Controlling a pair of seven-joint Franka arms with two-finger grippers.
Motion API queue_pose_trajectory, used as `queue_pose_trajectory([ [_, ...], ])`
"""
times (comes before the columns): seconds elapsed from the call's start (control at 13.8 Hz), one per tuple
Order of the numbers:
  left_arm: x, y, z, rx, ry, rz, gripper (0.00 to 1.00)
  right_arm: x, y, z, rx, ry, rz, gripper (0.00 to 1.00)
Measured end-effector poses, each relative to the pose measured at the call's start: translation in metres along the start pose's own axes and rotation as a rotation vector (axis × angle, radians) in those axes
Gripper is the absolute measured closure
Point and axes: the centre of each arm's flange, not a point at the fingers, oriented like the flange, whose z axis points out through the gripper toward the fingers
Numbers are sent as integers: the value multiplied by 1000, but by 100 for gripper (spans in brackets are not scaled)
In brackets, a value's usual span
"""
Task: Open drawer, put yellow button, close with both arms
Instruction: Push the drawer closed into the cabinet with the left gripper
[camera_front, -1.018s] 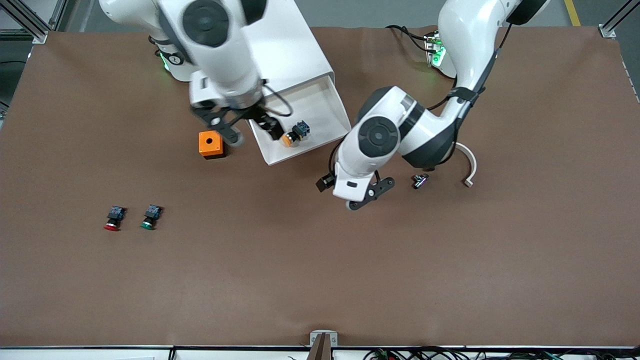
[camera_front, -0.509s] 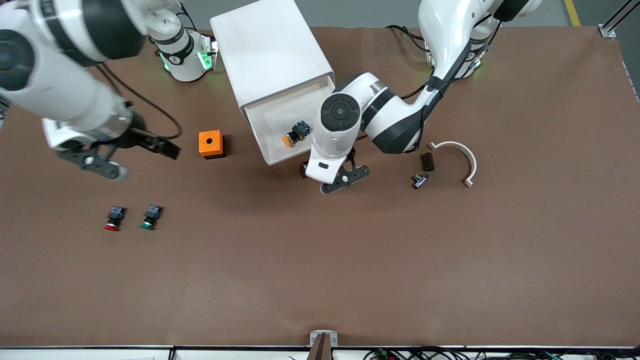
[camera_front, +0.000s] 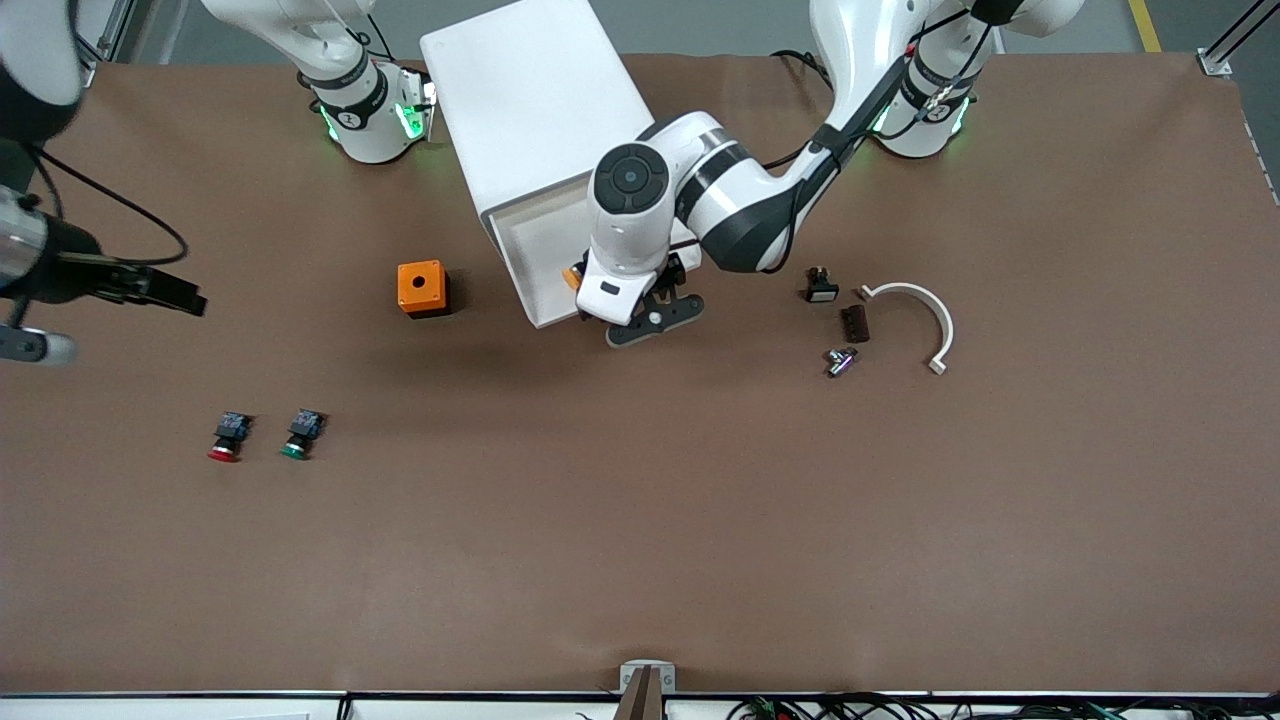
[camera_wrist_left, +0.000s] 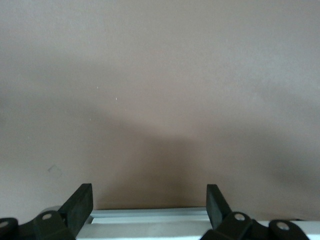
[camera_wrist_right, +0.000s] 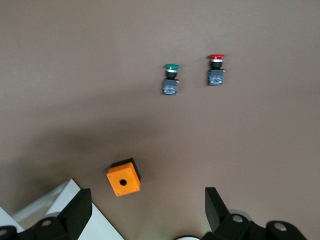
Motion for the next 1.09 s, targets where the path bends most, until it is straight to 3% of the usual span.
queue_pose_trajectory([
  [0.51, -54, 11, 14, 25, -20, -65, 0, -6, 26, -17, 7, -13, -6, 0],
  [1.09, -80, 13, 27, 28, -221, -206, 0, -15, 34, -26, 7, -48, 3, 0],
])
